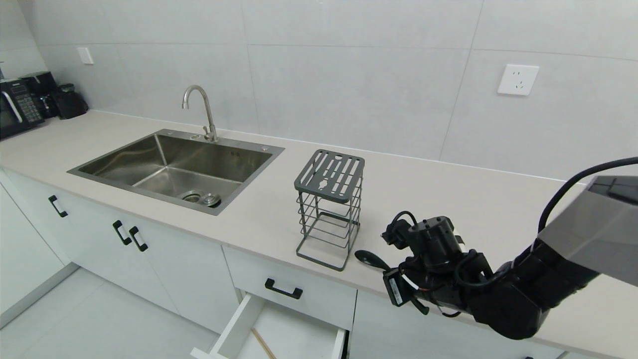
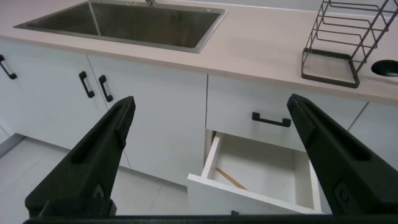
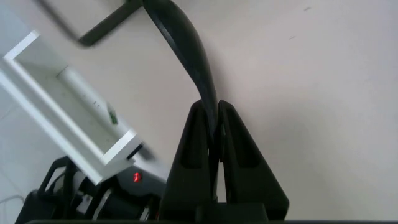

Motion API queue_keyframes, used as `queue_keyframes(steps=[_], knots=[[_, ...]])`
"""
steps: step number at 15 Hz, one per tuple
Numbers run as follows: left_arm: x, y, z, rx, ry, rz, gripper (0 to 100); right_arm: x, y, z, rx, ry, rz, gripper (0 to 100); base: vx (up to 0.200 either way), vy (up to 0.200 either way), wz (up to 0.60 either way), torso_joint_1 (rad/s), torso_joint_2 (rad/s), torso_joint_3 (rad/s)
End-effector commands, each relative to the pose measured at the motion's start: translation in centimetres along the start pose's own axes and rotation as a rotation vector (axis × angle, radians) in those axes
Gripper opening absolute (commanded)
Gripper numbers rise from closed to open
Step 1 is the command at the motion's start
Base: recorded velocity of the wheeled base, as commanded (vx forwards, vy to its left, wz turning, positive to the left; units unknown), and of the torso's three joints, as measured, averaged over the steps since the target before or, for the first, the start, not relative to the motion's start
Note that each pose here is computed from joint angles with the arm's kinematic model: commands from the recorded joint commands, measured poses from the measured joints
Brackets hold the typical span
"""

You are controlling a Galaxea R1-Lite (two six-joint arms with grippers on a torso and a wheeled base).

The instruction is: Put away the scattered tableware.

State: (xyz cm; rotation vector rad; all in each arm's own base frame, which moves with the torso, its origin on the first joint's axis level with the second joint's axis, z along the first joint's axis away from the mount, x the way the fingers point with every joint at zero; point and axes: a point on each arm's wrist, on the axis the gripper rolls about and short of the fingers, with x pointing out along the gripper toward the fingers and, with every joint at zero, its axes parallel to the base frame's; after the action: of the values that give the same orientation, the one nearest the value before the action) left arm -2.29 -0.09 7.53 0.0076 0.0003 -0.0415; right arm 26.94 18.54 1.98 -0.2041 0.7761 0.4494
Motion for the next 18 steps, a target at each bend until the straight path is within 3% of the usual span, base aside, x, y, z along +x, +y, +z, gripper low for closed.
queue_keyframes(steps=[1,5,7,12,18], knots=[[0.0,0.0,0.0,0.000,0.001,0.000,100,-1.3,0.8,-0.6,-0.023,0.005,0.021,0,0.000,0.000,0.00,0.000,0.00,0.000],[0.0,0.0,0.0,0.000,0.001,0.000,100,-2.2,0.8,-1.1,-0.041,-0.024,0.029,0,0.000,0.000,0.00,0.000,0.00,0.000],[0.0,0.0,0.0,0.000,0.001,0.000,100,-3.5,0.8,-1.3,-0.118,-0.035,0.034,0,0.000,0.000,0.00,0.000,0.00,0.000],[0.0,0.0,0.0,0.000,0.001,0.000,100,-7.3,0.3,-2.4,-0.124,-0.059,0.041,0,0.000,0.000,0.00,0.000,0.00,0.000],[0.0,0.0,0.0,0.000,0.001,0.000,100,-8.5,0.3,-2.0,-0.261,-0.114,0.099,0,0.000,0.000,0.00,0.000,0.00,0.000]])
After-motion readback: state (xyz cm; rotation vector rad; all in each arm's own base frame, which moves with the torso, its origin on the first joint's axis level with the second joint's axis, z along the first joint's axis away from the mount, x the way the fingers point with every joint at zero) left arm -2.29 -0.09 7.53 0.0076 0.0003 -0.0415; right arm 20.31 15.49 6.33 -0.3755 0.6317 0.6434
